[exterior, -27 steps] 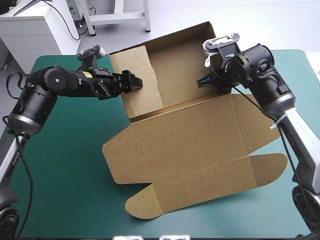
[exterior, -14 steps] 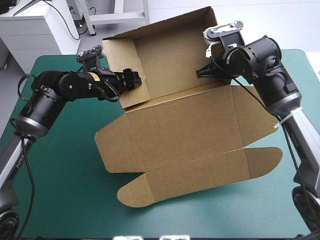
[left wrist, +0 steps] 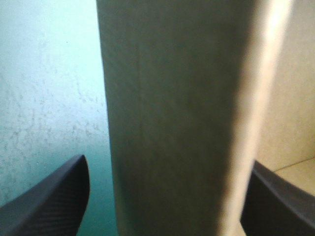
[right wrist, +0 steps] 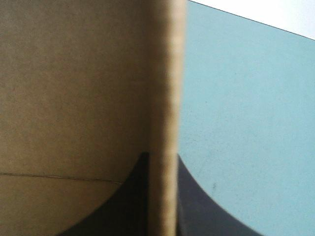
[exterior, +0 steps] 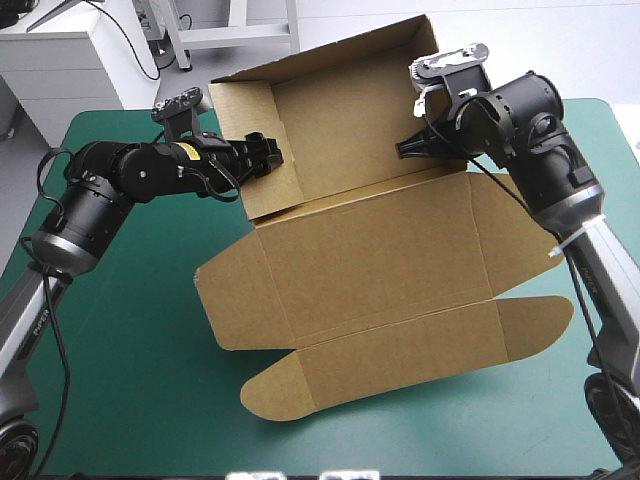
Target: Fold the box
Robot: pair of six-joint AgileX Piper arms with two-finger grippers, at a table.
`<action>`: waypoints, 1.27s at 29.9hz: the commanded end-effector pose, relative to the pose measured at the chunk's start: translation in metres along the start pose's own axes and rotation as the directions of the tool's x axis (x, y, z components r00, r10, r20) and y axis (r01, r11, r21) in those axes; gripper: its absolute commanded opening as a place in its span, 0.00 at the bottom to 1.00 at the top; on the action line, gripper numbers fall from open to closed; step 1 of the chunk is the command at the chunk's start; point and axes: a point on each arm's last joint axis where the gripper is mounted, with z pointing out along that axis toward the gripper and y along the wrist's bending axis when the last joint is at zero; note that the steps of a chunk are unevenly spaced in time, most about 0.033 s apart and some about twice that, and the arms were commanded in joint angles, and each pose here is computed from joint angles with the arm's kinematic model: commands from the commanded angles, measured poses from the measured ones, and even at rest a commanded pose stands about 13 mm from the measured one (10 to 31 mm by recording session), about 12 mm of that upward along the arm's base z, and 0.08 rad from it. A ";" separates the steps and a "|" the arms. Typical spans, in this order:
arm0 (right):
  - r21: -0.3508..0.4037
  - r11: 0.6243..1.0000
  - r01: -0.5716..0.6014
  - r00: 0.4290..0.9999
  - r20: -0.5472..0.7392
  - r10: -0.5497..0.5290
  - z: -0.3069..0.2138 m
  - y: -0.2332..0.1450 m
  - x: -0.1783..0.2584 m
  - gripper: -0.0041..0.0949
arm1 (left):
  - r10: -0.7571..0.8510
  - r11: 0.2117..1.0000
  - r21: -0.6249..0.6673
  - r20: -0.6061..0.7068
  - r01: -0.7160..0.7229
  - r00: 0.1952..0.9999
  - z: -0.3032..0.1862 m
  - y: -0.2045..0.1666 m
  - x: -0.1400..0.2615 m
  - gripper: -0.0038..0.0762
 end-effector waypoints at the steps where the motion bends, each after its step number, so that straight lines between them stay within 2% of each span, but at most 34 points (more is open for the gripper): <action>1: 0.024 1.000 -0.011 0.990 0.137 0.008 -0.035 -0.011 -0.010 0.04 | 0.008 0.999 0.047 0.094 -0.012 0.996 -0.020 -0.011 -0.010 0.70; 8: 0.044 0.999 -0.005 0.992 0.123 -0.001 -0.035 -0.013 -0.009 0.04 | 0.010 0.999 0.043 0.080 -0.013 0.997 -0.020 -0.011 -0.008 0.51; 10: 0.048 0.999 -0.004 0.993 0.120 -0.002 -0.035 -0.013 -0.008 0.04 | 0.041 0.998 0.041 0.077 -0.045 0.996 -0.020 -0.011 -0.008 0.37; 13: 0.051 0.999 -0.003 0.993 0.114 -0.003 -0.034 -0.013 -0.008 0.04 | 0.093 0.994 0.045 0.060 -0.096 0.994 -0.018 -0.016 -0.003 0.04; 20: 0.054 0.998 -0.041 0.996 0.079 0.037 -0.033 -0.014 -0.004 0.04 | 0.118 0.993 0.023 0.071 -0.120 0.990 -0.015 -0.021 0.000 0.04; 25: 0.046 0.996 -0.070 0.996 0.062 0.068 -0.033 -0.013 -0.003 0.04 | 0.127 0.988 -0.084 -0.019 -0.129 0.992 -0.005 -0.012 0.001 0.04; 30: 0.024 0.996 -0.092 0.995 0.028 0.091 -0.026 -0.009 -0.001 0.04 | 0.134 0.980 -0.136 -0.101 -0.147 0.986 0.008 -0.011 -0.004 0.04; 34: 0.028 0.996 -0.089 0.995 -0.032 0.090 -0.003 -0.003 0.005 0.04 | 0.149 0.970 -0.164 -0.171 -0.177 0.974 0.019 -0.012 -0.010 0.04; 38: 0.040 0.995 -0.094 0.990 -0.100 0.097 0.027 0.003 0.016 0.04 | 0.159 0.945 -0.232 -0.295 -0.232 0.942 0.043 -0.003 -0.009 0.04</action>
